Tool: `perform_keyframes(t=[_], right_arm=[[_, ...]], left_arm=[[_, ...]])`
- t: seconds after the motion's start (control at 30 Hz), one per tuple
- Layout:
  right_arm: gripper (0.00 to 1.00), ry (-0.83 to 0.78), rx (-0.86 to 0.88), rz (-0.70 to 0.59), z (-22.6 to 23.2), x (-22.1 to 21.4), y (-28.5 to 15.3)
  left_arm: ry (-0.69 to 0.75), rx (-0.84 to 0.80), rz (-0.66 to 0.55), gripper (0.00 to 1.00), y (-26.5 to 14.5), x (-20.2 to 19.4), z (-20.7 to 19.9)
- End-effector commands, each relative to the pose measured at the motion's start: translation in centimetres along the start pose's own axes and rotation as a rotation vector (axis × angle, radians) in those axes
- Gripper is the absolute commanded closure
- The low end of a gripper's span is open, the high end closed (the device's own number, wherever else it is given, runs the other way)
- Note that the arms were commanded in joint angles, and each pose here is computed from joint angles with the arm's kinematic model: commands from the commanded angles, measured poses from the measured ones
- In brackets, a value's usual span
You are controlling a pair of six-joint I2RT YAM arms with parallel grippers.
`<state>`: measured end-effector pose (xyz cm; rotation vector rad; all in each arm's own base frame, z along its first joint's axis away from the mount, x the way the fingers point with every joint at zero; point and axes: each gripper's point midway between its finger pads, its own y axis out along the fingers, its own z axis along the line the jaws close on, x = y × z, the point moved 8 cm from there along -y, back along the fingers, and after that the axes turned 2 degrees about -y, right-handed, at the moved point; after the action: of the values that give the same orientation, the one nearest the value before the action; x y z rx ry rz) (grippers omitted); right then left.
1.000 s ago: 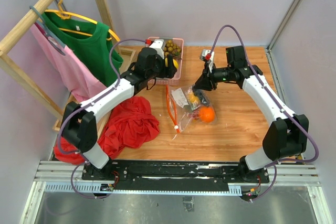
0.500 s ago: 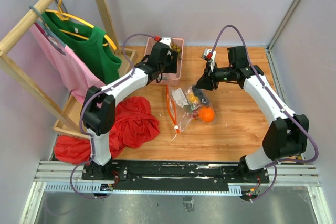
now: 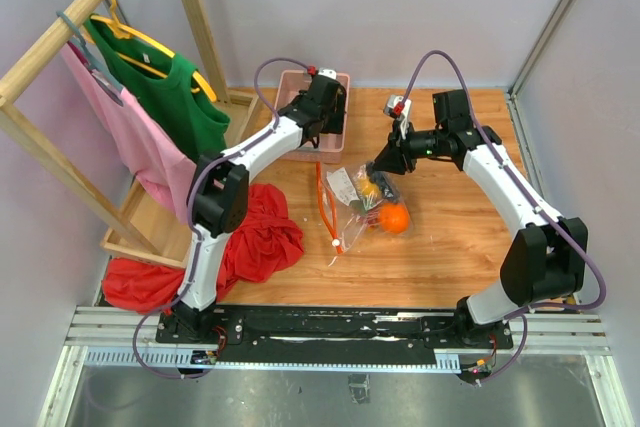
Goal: Open the zip-top bag and remove the fake food
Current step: Place the fake fruit in the bin.
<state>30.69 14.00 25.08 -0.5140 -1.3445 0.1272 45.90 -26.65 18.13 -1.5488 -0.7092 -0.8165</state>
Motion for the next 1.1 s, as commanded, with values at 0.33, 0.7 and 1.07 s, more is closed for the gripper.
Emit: perform_keyframes(t=[0.33, 0.7, 1.07], right_arm=[[0.75, 0.002, -0.030, -0.019, 0.1, -0.1, -1.3], [0.74, -0.047, -0.007, -0.031, 0.9, 0.1, -2.0], [0.70, -0.223, 0.053, -0.080, 2.6, 0.3, -2.8]], left_arm=[[-0.057, -0.036, -0.045, 0.01, -0.7, 2.6, -0.7], [-0.024, -0.317, -0.187, 0.01, -6.6, 4.3, -1.2], [-0.113, -0.513, -0.205, 0.02, -11.5, 5.1, -1.9]])
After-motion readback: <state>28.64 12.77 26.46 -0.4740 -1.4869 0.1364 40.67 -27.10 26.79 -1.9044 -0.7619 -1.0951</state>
